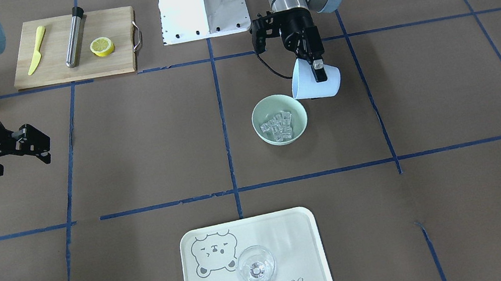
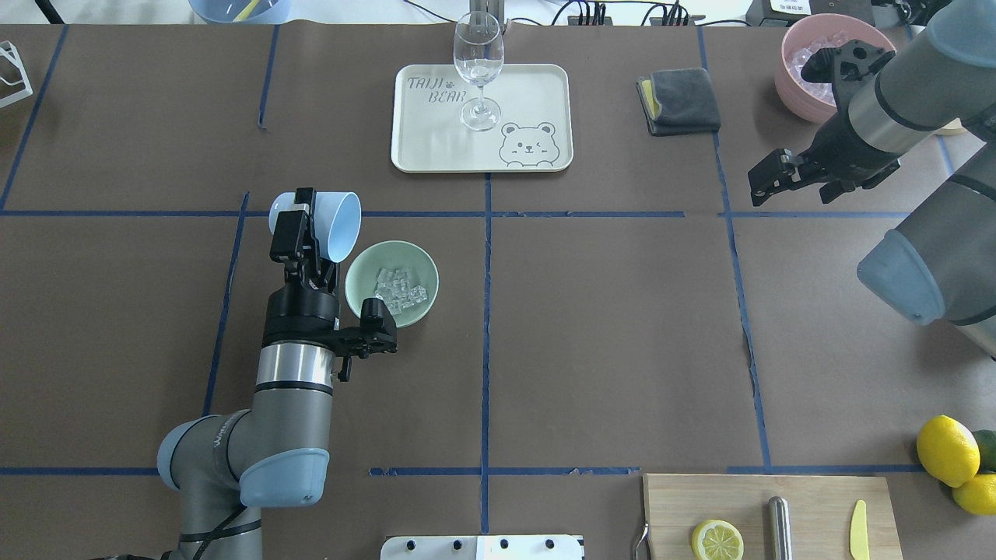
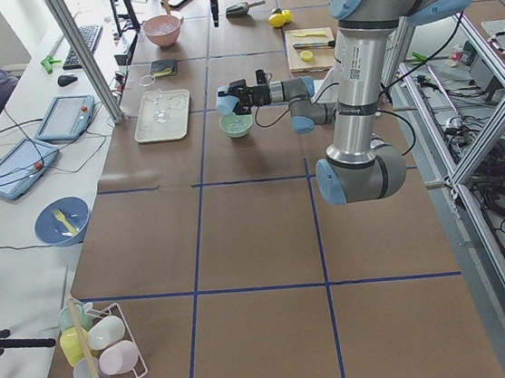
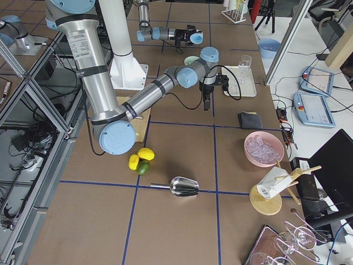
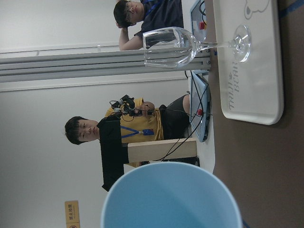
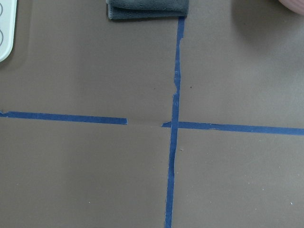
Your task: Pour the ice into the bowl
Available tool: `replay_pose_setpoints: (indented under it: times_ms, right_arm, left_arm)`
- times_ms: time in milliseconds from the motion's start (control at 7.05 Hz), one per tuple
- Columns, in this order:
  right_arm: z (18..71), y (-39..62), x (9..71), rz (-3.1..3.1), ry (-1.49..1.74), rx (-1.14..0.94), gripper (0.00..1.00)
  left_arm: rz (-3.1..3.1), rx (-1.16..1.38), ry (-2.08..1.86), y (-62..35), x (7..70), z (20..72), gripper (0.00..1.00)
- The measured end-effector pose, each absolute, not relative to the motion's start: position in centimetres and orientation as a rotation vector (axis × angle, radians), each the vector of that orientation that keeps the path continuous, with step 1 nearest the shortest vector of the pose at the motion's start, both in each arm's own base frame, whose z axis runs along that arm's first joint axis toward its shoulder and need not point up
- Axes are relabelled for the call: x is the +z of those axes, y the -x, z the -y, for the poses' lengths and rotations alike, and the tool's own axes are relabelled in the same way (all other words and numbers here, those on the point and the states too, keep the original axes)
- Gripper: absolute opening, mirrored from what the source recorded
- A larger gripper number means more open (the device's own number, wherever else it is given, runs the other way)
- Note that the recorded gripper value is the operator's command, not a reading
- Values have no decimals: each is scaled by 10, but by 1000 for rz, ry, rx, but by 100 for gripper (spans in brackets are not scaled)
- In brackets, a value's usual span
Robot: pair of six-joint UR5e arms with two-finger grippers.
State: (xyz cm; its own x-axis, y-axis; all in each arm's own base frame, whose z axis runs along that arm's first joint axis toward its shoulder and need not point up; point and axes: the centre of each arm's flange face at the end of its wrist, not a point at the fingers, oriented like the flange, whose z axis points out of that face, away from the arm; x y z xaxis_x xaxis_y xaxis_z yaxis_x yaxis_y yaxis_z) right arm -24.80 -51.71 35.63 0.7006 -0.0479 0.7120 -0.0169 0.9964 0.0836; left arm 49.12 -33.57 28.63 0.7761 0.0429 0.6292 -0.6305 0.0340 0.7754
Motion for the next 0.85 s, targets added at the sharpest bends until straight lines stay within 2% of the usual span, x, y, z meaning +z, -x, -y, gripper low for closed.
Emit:
replay_pose_setpoints:
  times_ms: [426,851]
  right_arm:
    - [517,248,357,794,-85,-17,100]
    - [518,248,357,794,-86,-16,100]
  left_arm:
    - [202,373,-1552,-482,283,331,0]
    - [2,311,-1584,-478,289,329,0]
